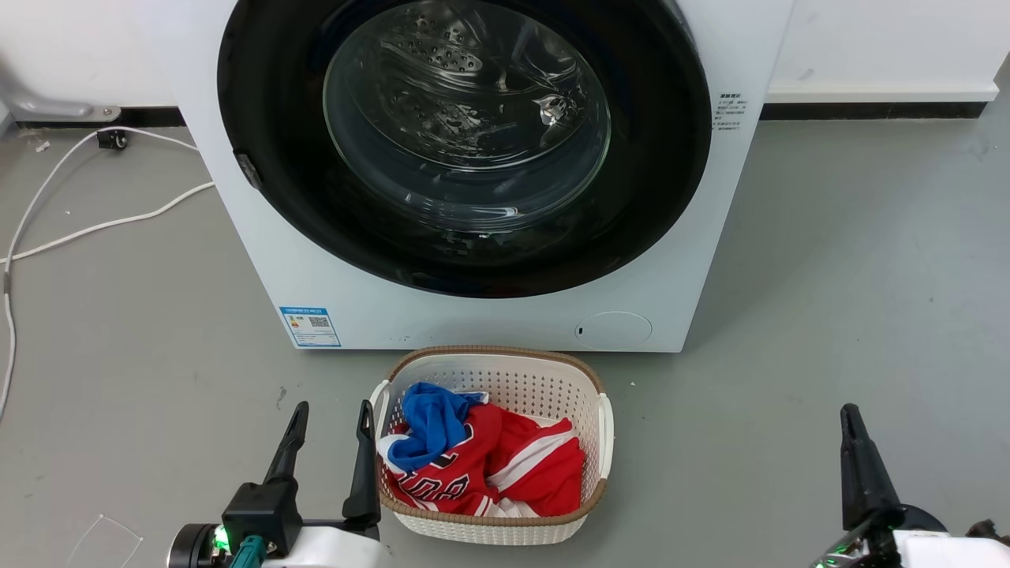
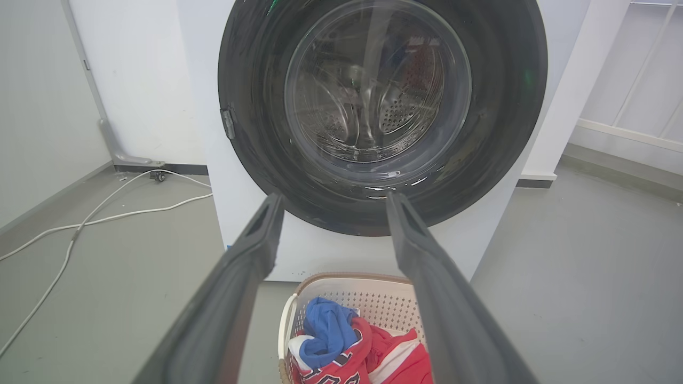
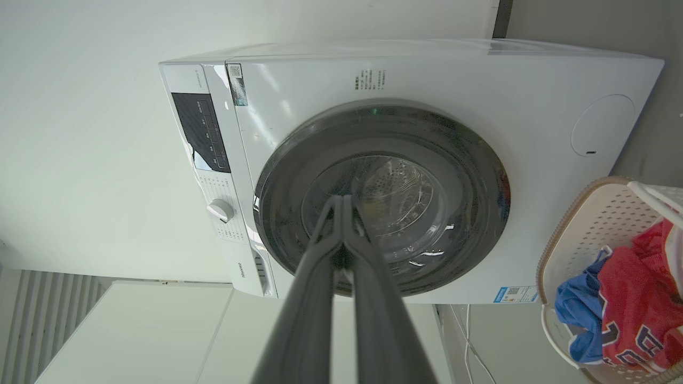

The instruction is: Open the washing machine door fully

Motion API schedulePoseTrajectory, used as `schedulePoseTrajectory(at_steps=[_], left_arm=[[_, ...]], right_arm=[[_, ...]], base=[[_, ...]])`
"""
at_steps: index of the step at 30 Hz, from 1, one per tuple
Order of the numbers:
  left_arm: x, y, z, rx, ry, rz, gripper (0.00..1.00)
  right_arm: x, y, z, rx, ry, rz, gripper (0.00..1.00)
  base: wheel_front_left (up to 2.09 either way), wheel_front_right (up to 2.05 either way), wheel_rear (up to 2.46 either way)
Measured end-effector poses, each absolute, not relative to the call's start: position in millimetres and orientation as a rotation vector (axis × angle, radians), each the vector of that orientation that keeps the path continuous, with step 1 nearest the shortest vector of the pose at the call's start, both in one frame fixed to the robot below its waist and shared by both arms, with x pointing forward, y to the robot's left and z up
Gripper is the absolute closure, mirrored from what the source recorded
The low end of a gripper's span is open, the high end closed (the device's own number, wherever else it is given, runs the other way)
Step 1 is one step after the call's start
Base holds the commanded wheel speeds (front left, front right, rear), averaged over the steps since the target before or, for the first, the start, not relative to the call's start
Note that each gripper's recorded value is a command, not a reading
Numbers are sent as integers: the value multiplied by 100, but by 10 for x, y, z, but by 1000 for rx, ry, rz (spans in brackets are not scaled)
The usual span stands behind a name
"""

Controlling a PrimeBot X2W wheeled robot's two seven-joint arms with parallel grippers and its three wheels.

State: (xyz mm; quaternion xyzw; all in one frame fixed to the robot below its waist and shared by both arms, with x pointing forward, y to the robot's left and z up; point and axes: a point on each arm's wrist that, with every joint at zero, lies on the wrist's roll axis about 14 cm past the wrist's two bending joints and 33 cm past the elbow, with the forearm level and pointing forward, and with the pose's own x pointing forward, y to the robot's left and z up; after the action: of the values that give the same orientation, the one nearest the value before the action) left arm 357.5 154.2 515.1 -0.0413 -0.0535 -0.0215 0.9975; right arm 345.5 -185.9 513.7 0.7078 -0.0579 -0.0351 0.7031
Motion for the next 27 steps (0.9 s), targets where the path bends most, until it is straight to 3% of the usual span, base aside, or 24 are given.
schedulePoseTrajectory(at_steps=[11, 27], left_arm=[[3587, 1558, 5130, -82, -101, -38, 0], [3698, 1598, 5086, -64, -89, -28, 0]], right_arm=[[3435, -1886, 5216, 1632, -71, 16, 100], [3645, -1998, 5194, 1615, -93, -11, 100]], base=[[0, 0, 0], [0, 0, 0]])
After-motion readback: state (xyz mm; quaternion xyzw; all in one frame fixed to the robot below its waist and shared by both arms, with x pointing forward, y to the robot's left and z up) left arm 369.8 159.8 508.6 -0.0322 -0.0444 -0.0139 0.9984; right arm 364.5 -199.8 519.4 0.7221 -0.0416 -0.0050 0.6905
